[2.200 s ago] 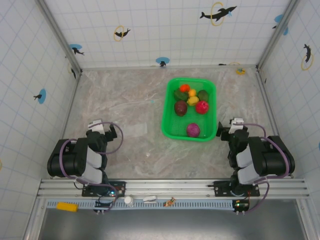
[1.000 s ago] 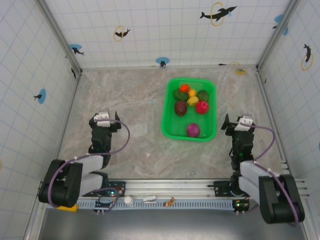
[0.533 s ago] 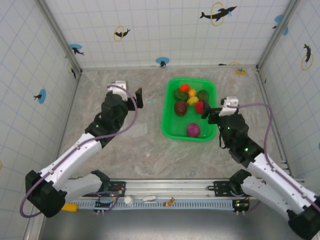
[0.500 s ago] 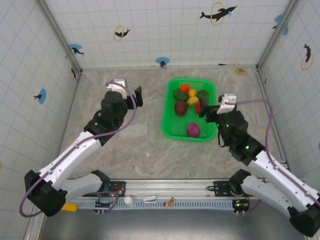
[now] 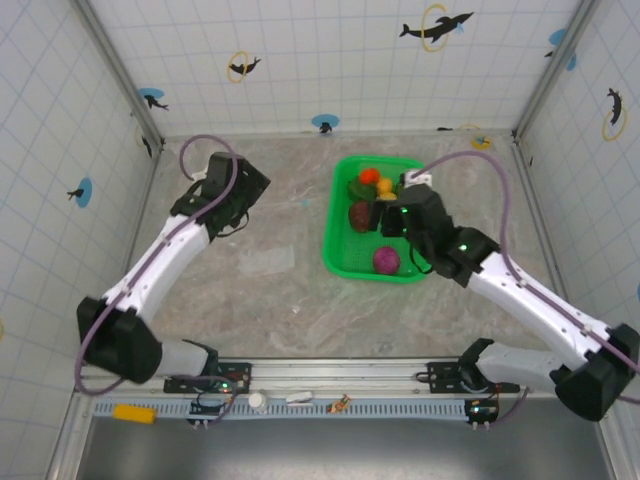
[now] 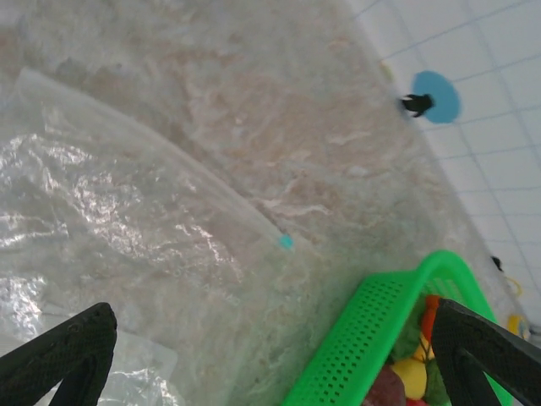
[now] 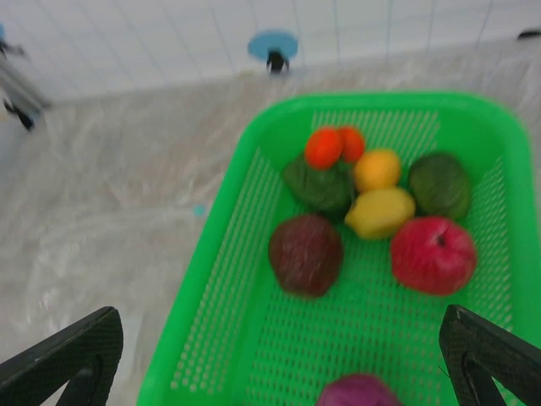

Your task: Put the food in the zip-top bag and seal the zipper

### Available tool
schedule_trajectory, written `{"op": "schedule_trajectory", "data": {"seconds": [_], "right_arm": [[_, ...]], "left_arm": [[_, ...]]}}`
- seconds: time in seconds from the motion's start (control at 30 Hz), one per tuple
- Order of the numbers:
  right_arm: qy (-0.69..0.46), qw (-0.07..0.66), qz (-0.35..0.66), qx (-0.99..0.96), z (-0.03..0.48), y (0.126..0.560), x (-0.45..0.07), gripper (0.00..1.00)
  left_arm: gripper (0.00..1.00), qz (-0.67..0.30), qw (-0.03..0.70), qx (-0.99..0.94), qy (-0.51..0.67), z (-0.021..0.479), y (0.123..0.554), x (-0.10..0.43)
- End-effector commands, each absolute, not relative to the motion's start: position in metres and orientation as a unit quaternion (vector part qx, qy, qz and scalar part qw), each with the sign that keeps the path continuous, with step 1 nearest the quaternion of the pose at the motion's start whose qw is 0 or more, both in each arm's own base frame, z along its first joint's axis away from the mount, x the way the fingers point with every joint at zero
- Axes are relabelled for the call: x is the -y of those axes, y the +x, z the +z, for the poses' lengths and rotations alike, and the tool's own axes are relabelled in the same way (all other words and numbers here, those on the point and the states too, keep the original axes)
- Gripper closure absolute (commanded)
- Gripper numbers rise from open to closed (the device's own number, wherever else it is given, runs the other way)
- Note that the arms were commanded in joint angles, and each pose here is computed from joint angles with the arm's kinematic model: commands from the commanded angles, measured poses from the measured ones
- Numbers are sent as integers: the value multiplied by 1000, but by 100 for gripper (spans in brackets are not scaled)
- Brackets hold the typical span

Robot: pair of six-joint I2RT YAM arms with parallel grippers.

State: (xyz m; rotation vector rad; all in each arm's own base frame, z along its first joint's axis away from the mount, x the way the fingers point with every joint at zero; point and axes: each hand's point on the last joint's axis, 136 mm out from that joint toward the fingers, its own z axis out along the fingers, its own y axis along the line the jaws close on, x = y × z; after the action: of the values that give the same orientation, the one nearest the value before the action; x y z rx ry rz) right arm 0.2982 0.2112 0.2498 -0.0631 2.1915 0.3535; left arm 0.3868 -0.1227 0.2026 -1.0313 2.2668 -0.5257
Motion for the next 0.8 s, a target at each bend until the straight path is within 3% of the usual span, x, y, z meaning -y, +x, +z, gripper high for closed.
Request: {"op": "schedule_trajectory", "data": {"seconds": [0.0, 0.33, 0.77], "right_arm": [[13, 426, 83, -901, 241, 301, -200, 1], [-24, 423, 44, -905, 219, 294, -233, 1], [-92, 467, 26, -879, 231, 260, -278, 1]], "left_arm": [[3, -140, 193, -835, -496, 175, 381, 115], [6, -57, 76, -797, -597, 101, 419, 100], [16, -30, 36, -774, -632, 41, 434, 99]]}}
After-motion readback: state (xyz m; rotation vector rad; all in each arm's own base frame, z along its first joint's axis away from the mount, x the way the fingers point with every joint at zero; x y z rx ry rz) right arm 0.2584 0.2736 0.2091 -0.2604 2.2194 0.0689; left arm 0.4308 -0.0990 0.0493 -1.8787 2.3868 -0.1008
